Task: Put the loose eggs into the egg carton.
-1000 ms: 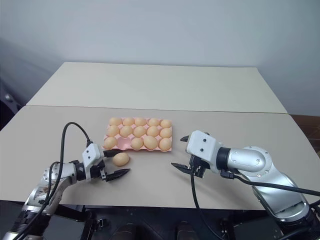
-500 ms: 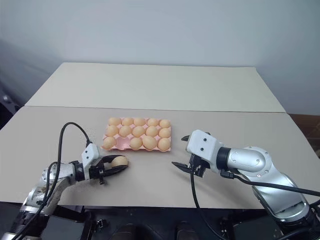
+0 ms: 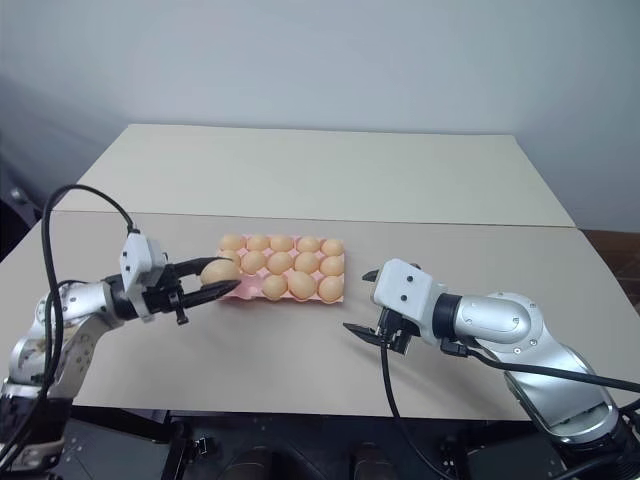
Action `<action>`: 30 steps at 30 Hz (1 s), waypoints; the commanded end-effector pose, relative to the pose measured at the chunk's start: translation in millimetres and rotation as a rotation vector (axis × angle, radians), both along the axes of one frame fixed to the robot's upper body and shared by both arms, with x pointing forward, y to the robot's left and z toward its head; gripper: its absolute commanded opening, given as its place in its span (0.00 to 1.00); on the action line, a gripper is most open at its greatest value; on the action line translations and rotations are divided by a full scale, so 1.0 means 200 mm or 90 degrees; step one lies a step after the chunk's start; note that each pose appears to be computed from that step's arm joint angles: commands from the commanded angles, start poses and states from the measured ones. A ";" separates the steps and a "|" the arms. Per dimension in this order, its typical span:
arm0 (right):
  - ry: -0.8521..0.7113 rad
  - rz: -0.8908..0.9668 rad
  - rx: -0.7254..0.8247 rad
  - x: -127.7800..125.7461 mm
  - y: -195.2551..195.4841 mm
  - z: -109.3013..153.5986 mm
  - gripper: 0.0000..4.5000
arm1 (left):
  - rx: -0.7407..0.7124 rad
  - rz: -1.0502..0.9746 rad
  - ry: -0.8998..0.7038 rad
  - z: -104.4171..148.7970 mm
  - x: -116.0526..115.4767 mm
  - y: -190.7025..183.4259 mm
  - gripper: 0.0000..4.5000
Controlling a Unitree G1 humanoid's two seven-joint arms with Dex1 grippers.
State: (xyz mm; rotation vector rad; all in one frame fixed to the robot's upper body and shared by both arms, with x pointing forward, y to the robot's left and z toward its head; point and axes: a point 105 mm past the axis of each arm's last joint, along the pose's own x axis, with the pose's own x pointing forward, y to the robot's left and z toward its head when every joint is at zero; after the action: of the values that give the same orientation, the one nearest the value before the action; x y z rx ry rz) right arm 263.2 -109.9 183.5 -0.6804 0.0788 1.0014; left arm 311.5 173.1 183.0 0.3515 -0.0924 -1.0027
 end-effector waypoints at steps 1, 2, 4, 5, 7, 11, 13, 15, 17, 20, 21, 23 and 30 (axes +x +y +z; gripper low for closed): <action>-0.056 0.024 0.010 -0.03 0.03 0.10 1.00 | 0.025 0.004 -0.007 -0.01 0.06 -0.02 0.38; -0.060 0.028 0.012 -0.04 0.03 0.10 1.00 | 0.031 0.003 -0.004 -0.02 0.07 -0.02 0.38; -0.066 0.028 0.012 -0.05 0.03 0.12 1.00 | 0.069 0.007 0.005 -0.07 0.11 -0.02 0.38; -0.069 0.026 0.012 -0.05 0.03 0.12 1.00 | 0.082 0.008 0.007 -0.09 0.13 -0.01 0.38; -0.073 0.022 0.013 -0.05 0.03 0.13 1.00 | 0.084 0.008 0.011 -0.10 0.15 -0.01 0.38; -0.073 0.016 0.010 -0.06 0.02 0.13 1.00 | 0.072 -0.008 0.013 -0.08 0.17 -0.01 0.46; -0.070 0.013 0.008 -0.06 0.02 0.12 1.00 | 0.064 -0.011 0.012 -0.08 0.18 -0.01 0.61; -0.068 0.011 0.006 -0.06 0.01 0.12 1.00 | 0.074 -0.004 -0.008 -0.07 0.18 -0.01 0.75; -0.068 0.010 0.006 -0.06 0.01 0.11 1.00 | 0.068 -0.015 -0.022 -0.07 0.18 -0.02 0.89; -0.065 0.009 0.005 -0.05 0.01 0.11 1.00 | 0.075 0.016 -0.030 -0.08 0.20 0.01 0.89; -0.064 0.009 0.005 -0.05 0.01 0.11 1.00 | 0.079 0.025 -0.037 -0.08 0.21 0.02 0.89; -0.062 0.008 0.004 -0.05 0.01 0.11 1.00 | 0.071 0.026 -0.043 -0.07 0.19 0.03 0.89; -0.057 0.012 0.001 -0.05 0.00 0.10 1.00 | 0.021 0.009 -0.056 0.05 0.05 0.10 0.89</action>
State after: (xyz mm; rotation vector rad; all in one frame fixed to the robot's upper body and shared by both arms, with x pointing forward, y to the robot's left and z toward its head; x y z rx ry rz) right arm 255.6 -109.1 192.6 -0.6991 0.0418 1.0012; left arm 329.2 189.4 170.6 0.4197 -0.0818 -0.9695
